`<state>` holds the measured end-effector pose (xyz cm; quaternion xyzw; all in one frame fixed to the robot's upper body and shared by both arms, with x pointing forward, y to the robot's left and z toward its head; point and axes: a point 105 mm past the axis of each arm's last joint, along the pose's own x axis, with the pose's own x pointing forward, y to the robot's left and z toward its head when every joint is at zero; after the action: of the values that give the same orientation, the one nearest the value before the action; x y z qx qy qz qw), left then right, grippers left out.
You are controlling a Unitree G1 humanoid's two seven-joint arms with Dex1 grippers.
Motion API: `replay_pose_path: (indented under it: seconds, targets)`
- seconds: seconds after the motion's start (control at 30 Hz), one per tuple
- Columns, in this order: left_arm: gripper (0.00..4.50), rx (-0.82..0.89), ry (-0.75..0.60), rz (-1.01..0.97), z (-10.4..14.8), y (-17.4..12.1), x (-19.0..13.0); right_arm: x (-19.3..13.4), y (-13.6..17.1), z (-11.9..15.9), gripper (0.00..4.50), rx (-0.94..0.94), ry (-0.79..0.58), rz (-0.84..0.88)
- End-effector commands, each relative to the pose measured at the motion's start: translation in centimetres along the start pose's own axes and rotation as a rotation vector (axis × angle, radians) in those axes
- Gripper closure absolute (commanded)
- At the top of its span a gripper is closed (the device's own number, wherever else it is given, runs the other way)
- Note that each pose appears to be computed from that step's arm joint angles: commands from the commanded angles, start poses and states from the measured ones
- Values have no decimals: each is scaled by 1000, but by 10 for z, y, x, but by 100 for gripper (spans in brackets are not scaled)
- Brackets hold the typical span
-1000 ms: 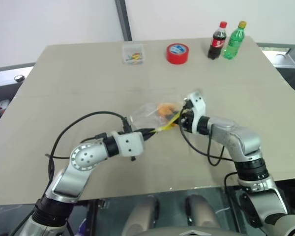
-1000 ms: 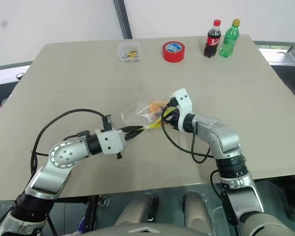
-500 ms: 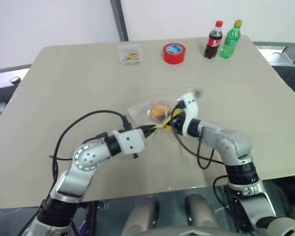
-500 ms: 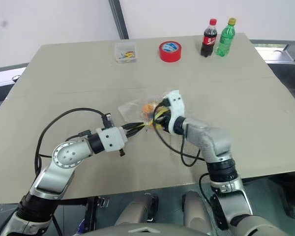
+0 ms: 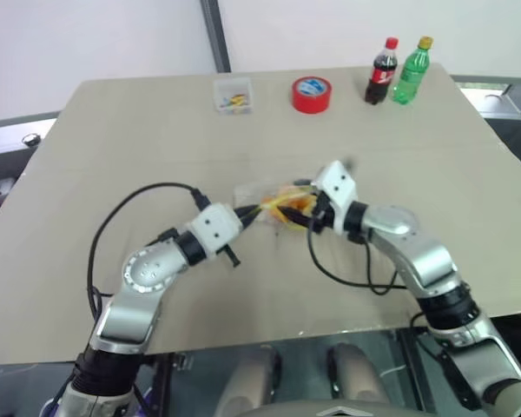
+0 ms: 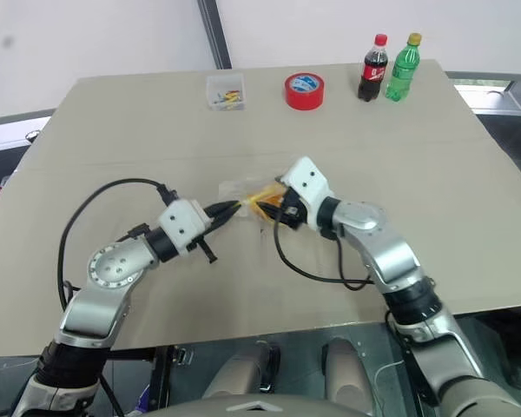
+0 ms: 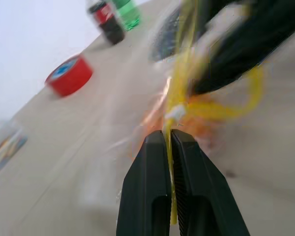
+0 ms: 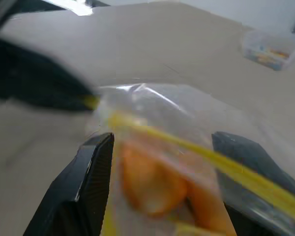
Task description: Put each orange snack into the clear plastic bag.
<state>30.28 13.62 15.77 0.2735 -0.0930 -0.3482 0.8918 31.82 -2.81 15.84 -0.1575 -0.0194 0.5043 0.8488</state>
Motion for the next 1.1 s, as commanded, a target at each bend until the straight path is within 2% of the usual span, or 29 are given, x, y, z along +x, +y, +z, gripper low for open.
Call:
replay_pose_path:
  seconds: [0.03,0.17,0.37,0.47,0.57,0.67,0.73,0.83,0.87,0.93,1.03,1.1]
  targets:
    - [450,-27,-11,73,5,17,-2,-16,1,23,123,-131,-64,25]
    - [450,2,-37,59,13,20,4,-20,-7,24,123,-116,-44,-15]
    - [450,127,-91,2,31,8,12,3,-11,15,123,-110,-8,-53]
    - [450,202,-99,-6,37,7,16,20,-23,10,123,-140,12,-94]
    - [450,244,-81,10,38,10,20,38,-34,17,123,-219,8,-119]
    - [450,249,-67,36,41,14,23,46,-30,26,123,-278,-15,-66]
    - [450,230,-57,50,41,16,24,39,-19,29,123,-289,-27,27]
    - [450,182,-23,81,35,21,23,21,-16,33,123,-324,-43,41]
    - [450,169,-15,88,33,22,23,15,-15,33,70,-328,-42,34]
    - [450,139,-6,100,30,23,23,2,-14,34,3,-346,-43,8]
    - [450,99,-3,105,27,24,23,-17,-18,37,3,-338,-45,-52]
    - [450,79,-7,103,26,26,22,-32,-25,30,3,-377,12,-85]
